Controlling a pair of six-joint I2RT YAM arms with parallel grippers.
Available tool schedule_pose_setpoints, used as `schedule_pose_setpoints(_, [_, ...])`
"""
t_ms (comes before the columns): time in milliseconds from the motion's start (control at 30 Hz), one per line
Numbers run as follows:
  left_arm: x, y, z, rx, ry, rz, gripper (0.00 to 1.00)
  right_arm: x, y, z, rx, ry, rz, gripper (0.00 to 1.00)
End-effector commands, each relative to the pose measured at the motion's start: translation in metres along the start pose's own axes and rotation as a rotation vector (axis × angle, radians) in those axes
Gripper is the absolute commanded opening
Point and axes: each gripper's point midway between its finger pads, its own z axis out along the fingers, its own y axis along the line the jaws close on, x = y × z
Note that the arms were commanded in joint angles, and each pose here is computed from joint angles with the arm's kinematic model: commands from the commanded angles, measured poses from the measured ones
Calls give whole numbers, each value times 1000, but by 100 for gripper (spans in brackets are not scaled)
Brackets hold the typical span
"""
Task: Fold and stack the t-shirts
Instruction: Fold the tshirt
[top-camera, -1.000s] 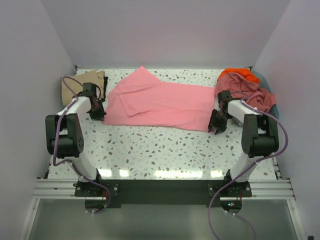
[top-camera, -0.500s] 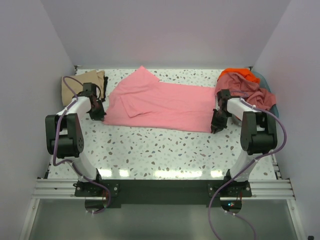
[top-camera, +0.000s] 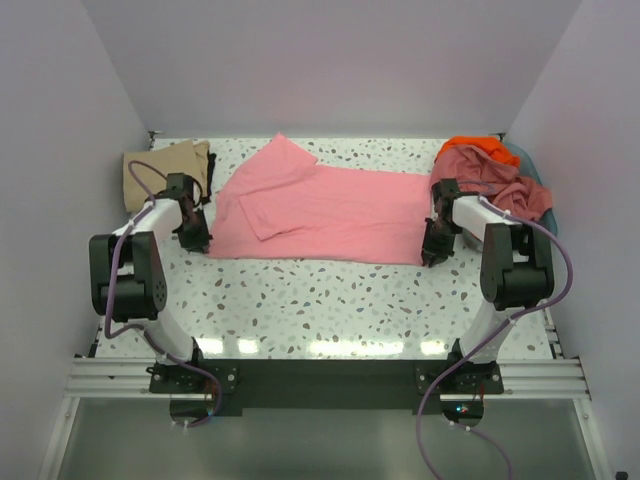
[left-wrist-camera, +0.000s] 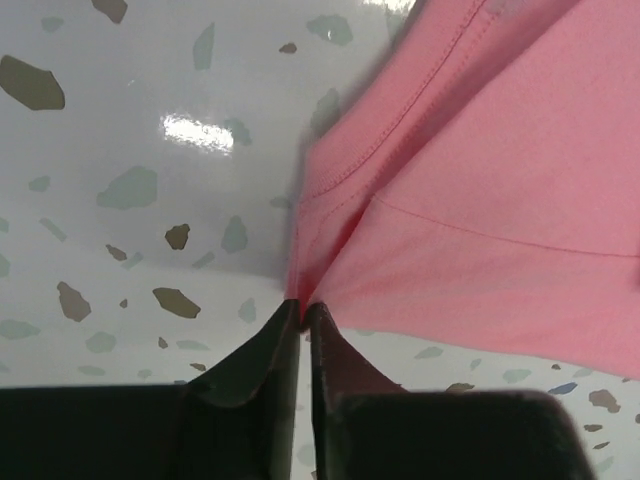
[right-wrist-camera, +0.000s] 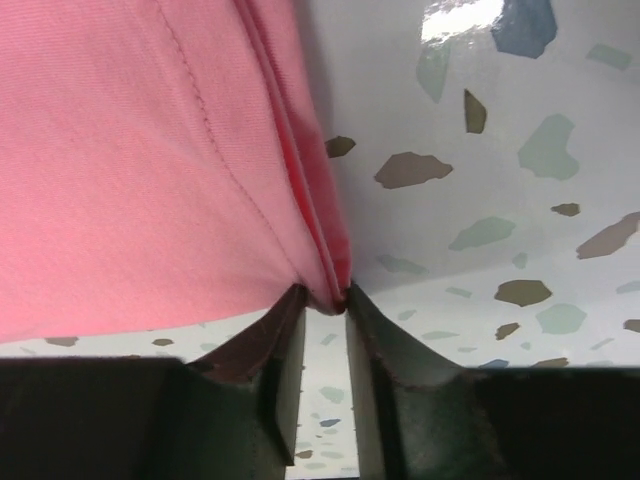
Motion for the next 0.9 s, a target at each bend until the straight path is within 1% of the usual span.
schedule_pose_setpoints(0, [0,7,-18,-24,-22,-38,23,-3,-17,-5,84,-19,-21,30])
schedule_pose_setpoints(33, [-2,8,-20,-29,-29,-40,31,-3,-17,-6,84,-17,-21,34])
schedule_pose_setpoints(67, [-9,8,-28,-37,-56,-49,47,-4,-17,-9,81,-22,-19,38])
schedule_pose_setpoints(100, [-12,9,-33,-43,-66,-54,54,-7,-15,-14,76,-37,-22,41])
schedule_pose_setpoints(133, [-19,9,-38,-46,-84,-58,59,-8,-15,-17,74,-38,-22,47])
schedule_pose_setpoints(167, [-32,6,-48,-44,-122,-66,62,-10,-14,-21,68,-49,-24,49])
schedule_pose_setpoints(233, [-43,-5,-59,-33,-157,-52,64,-16,-11,-30,56,-77,-22,52])
schedule_pose_setpoints(267, [-56,-13,-69,-27,-198,-46,64,-17,-10,-33,49,-83,-23,53])
schedule_pose_setpoints(333, [-59,-44,-76,9,-219,6,64,-20,-8,-39,39,-94,-21,54])
schedule_pose_setpoints(367, [-64,-60,-80,39,-227,10,64,-23,-7,-44,32,-109,-17,54])
schedule_pose_setpoints(400, [-59,-85,-80,81,-227,48,63,-25,-5,-49,24,-121,-17,54])
schedule_pose_setpoints(467, [-50,-116,-73,153,-197,66,61,-26,-3,-57,6,-139,-13,55])
schedule_pose_setpoints(500, [-43,-138,-71,189,-194,100,60,-28,-2,-62,-2,-152,-11,55])
schedule_pose_setpoints(533, [-35,-147,-61,196,-162,114,59,-28,0,-66,-12,-159,-10,55])
schedule_pose_setpoints(600, [-25,-169,-55,218,-138,145,57,-31,2,-77,-29,-189,-6,55])
schedule_pose_setpoints(700, [-14,-179,-38,211,-105,164,54,-32,3,-90,-45,-217,-4,55])
schedule_pose_setpoints(867, [-16,-181,-27,199,-112,167,50,-24,5,-97,-74,-225,0,56])
